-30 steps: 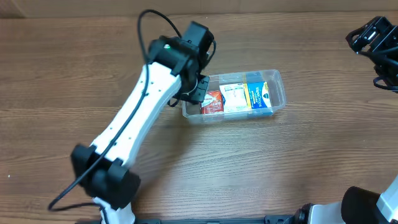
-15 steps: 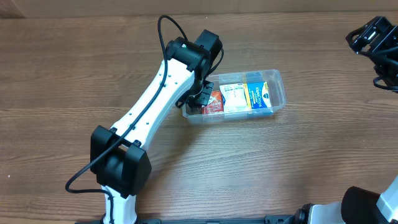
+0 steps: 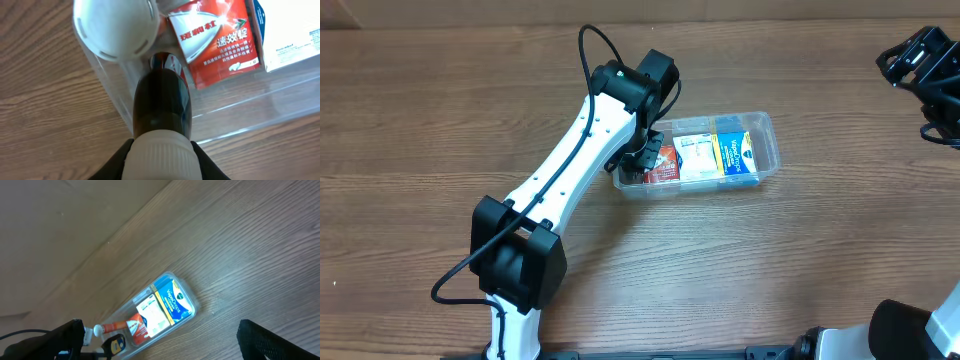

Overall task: Pack container
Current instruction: 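Lower the dark bottle beside the orange tube and release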

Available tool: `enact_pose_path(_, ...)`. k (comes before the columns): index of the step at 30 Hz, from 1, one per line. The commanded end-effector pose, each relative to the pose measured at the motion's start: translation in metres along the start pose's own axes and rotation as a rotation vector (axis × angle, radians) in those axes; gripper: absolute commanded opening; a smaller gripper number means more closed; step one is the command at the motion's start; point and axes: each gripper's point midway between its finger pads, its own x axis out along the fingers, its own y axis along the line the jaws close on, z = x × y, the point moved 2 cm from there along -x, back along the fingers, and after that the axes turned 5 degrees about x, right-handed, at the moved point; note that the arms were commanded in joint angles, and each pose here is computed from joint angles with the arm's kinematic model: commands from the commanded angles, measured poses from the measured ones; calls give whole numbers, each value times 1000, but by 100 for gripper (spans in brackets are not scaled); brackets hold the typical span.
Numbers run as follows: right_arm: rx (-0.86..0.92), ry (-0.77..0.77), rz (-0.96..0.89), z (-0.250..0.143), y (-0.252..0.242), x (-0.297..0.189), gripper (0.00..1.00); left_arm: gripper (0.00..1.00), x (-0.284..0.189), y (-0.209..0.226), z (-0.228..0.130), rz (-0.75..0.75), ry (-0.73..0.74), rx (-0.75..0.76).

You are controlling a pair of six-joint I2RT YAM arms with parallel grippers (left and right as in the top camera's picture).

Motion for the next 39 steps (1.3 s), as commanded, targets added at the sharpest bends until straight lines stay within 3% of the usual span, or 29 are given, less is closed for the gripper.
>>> enact_pose_path(1, 3, -9, 8, 1, 1, -2, 100, 27, 1, 4, 2, 40, -8, -12)
enact_pose_path(11, 3, -9, 8, 1, 1, -2, 100, 28, 18, 3, -5, 41, 25, -10)
enact_pose_path(21, 3, -9, 8, 1, 1, -2, 100, 35, 18, 2, -1, 37, 5, -12)
enact_pose_path(39, 3, -9, 8, 1, 1, -2, 100, 38, 8, 4, -12, 30, 47, -49)
